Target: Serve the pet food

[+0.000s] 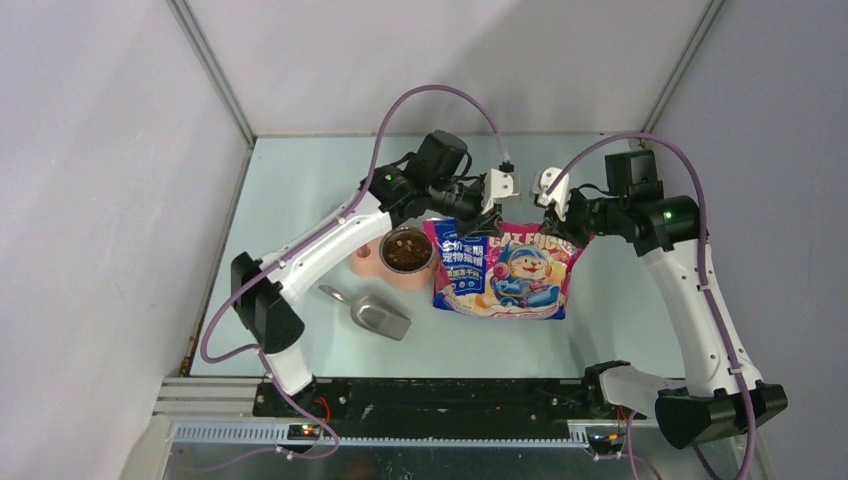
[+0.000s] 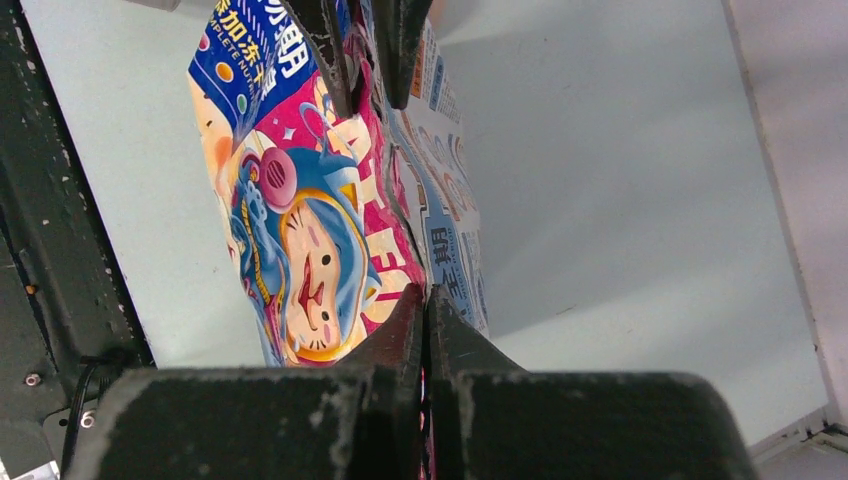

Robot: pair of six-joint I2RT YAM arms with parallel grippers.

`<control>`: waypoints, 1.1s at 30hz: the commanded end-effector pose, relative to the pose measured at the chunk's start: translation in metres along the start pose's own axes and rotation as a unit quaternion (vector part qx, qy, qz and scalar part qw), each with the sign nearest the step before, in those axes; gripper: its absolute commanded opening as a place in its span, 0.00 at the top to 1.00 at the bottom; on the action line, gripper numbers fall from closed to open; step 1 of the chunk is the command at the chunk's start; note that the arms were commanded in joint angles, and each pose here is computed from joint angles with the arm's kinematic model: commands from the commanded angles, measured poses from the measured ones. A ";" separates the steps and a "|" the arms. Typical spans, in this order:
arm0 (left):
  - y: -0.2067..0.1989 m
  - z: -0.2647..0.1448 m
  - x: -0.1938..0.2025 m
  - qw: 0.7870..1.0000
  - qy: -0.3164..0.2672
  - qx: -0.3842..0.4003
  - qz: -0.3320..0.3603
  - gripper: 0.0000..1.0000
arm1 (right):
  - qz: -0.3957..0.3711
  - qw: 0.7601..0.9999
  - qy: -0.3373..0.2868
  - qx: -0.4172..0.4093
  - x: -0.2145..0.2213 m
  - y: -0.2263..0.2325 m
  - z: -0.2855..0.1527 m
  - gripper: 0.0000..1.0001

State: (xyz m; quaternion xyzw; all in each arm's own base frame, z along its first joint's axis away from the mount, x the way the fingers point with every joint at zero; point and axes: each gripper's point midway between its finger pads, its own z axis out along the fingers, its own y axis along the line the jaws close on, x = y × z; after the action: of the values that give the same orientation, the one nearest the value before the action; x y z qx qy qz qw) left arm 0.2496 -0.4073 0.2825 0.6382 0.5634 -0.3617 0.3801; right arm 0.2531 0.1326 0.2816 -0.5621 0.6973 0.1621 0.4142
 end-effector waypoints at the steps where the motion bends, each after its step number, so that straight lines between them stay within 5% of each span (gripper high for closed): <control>1: -0.002 -0.024 0.013 0.998 0.045 -0.037 -0.006 0.70 | -0.015 0.999 -0.031 0.010 -0.012 -0.009 -0.002 1.00; 6: -0.004 -0.049 0.037 0.997 0.044 -0.046 -0.033 0.99 | -0.018 0.999 -0.039 0.014 -0.014 -0.009 -0.006 1.00; 9: 0.001 -0.061 0.044 0.995 0.053 -0.067 -0.056 0.79 | -0.015 0.999 -0.038 0.012 -0.012 -0.009 -0.005 1.00; 14: 0.004 -0.080 0.045 0.995 0.033 -0.071 -0.066 0.99 | -0.011 0.999 -0.038 0.010 -0.012 -0.007 -0.005 1.00; 17: 0.008 -0.090 0.046 0.993 0.035 -0.087 -0.066 0.84 | -0.011 0.999 -0.037 0.010 -0.012 -0.007 -0.005 1.00; 21: 0.006 -0.099 0.054 0.993 0.045 -0.089 -0.058 1.00 | -0.011 0.999 -0.037 0.013 -0.012 -0.008 -0.005 1.00; 24: 0.004 -0.106 0.062 0.992 0.063 -0.092 -0.059 0.80 | -0.011 0.999 -0.037 0.014 -0.012 -0.009 -0.005 1.00; 26: 0.001 -0.111 0.070 0.992 0.075 -0.087 -0.055 0.97 | -0.009 0.999 -0.036 0.014 -0.012 -0.009 -0.005 1.00; 28: -0.004 -0.114 0.075 0.992 0.080 -0.075 -0.063 1.00 | -0.007 0.999 -0.034 0.014 -0.011 -0.009 -0.005 1.00; 31: -0.006 -0.117 0.079 0.990 0.090 -0.078 -0.077 0.88 | -0.004 0.999 -0.032 0.012 -0.010 -0.008 -0.005 1.00; 33: -0.008 -0.120 0.083 0.989 0.092 -0.082 -0.077 0.90 | -0.004 0.999 -0.031 0.012 -0.009 -0.007 -0.005 1.00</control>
State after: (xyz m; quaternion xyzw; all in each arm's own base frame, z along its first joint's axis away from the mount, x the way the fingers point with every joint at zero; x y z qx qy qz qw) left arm 0.2579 -0.2955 0.2629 0.5987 0.6440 -0.3166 0.3557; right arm 0.2501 0.1398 0.2840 -0.5582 0.6844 0.1976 0.4254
